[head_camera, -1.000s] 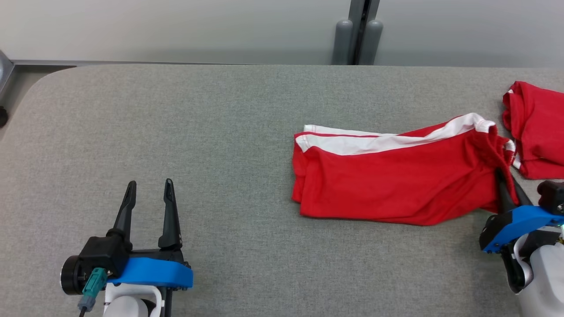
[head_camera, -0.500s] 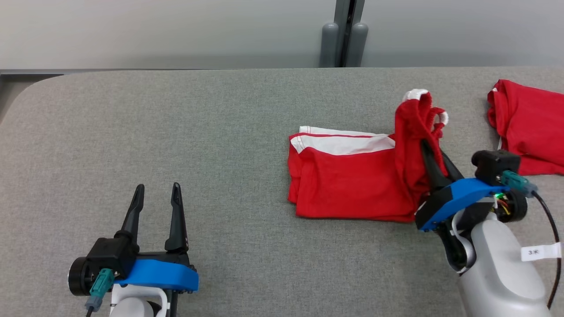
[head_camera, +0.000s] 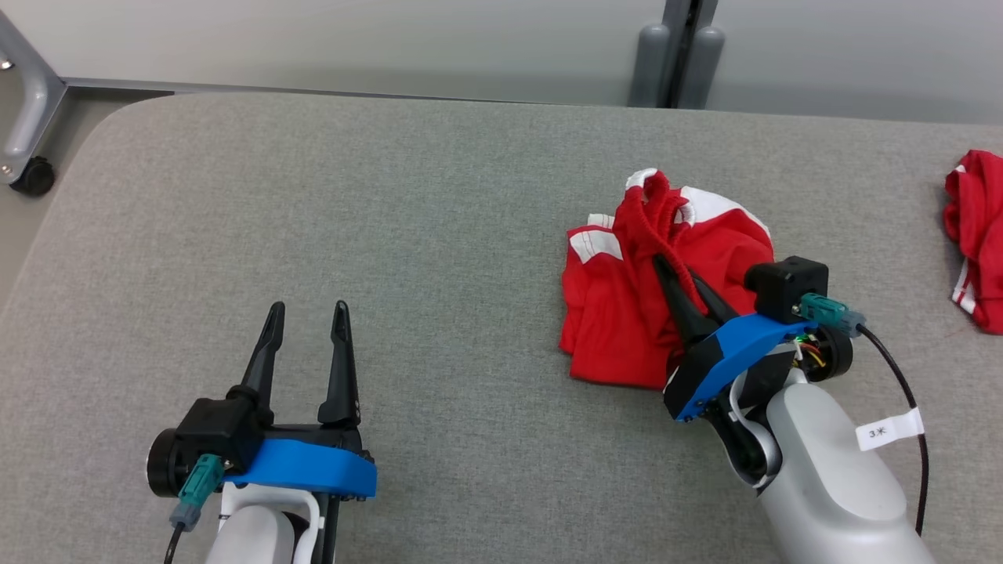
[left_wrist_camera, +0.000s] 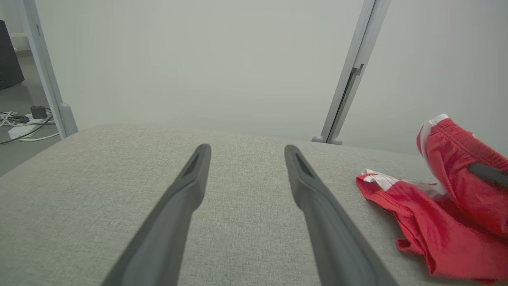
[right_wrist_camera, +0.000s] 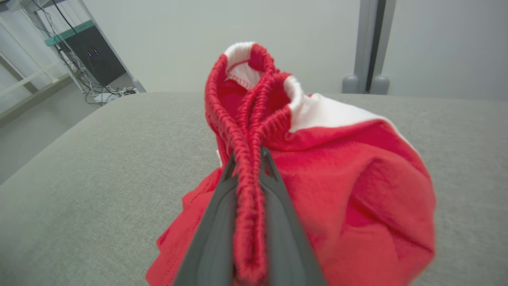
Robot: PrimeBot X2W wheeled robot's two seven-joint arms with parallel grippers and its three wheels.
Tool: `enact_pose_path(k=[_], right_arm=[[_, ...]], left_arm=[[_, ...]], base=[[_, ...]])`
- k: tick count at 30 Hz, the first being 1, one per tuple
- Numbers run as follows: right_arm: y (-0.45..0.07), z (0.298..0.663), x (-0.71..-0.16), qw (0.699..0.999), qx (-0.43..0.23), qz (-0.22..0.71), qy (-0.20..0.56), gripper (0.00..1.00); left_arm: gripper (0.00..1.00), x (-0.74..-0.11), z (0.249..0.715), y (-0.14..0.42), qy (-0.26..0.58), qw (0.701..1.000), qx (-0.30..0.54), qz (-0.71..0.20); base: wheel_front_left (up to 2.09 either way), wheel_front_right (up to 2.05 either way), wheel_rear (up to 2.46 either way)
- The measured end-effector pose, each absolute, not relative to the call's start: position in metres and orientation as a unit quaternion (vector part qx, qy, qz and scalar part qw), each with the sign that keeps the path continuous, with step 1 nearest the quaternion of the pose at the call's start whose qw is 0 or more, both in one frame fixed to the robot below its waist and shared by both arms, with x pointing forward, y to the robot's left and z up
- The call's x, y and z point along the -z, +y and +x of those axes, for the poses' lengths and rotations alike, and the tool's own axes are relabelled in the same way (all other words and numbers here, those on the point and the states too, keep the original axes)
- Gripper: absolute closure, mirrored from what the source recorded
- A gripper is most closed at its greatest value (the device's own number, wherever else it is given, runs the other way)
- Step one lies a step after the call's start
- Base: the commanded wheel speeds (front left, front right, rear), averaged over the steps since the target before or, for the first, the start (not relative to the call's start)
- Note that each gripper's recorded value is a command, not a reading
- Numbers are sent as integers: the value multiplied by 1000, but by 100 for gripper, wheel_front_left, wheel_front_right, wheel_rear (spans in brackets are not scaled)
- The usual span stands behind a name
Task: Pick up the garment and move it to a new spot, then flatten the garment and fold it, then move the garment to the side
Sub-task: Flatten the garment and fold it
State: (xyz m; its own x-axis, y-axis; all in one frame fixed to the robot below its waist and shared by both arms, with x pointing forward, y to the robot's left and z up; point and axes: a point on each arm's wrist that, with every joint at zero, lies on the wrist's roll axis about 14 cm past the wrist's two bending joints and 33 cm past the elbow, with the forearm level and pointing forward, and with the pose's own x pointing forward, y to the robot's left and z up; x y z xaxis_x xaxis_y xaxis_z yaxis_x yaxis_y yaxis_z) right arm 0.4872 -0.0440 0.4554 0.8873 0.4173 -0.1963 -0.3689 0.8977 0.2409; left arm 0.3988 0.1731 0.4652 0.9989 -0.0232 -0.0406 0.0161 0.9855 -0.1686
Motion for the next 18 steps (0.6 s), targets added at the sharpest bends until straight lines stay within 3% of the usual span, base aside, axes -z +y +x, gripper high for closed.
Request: enact_pose_path(k=[4,5,6,7,12,18], right_arm=[[-24,484,-441,959,-229,93,138,100],[-21,483,-436,957,-235,87,144,85],[-17,481,-434,955,-239,89,148,56],[-14,480,-432,954,-242,97,150,0],[-10,478,-434,954,-250,94,134,0],[-26,483,-466,966,-237,80,64,0]], left_arm=[[0,-463,398,180,24,996,-2,-85],[0,-462,397,180,25,996,-4,-86],[0,-462,397,181,26,996,-5,-86],[0,-462,397,181,26,996,-6,-85],[0,-462,399,181,26,996,-8,-85],[0,-463,404,177,22,996,0,-82]], base=[[0,0,0],[0,0,0],[0,0,0],[0,0,0],[0,0,0],[0,0,0]])
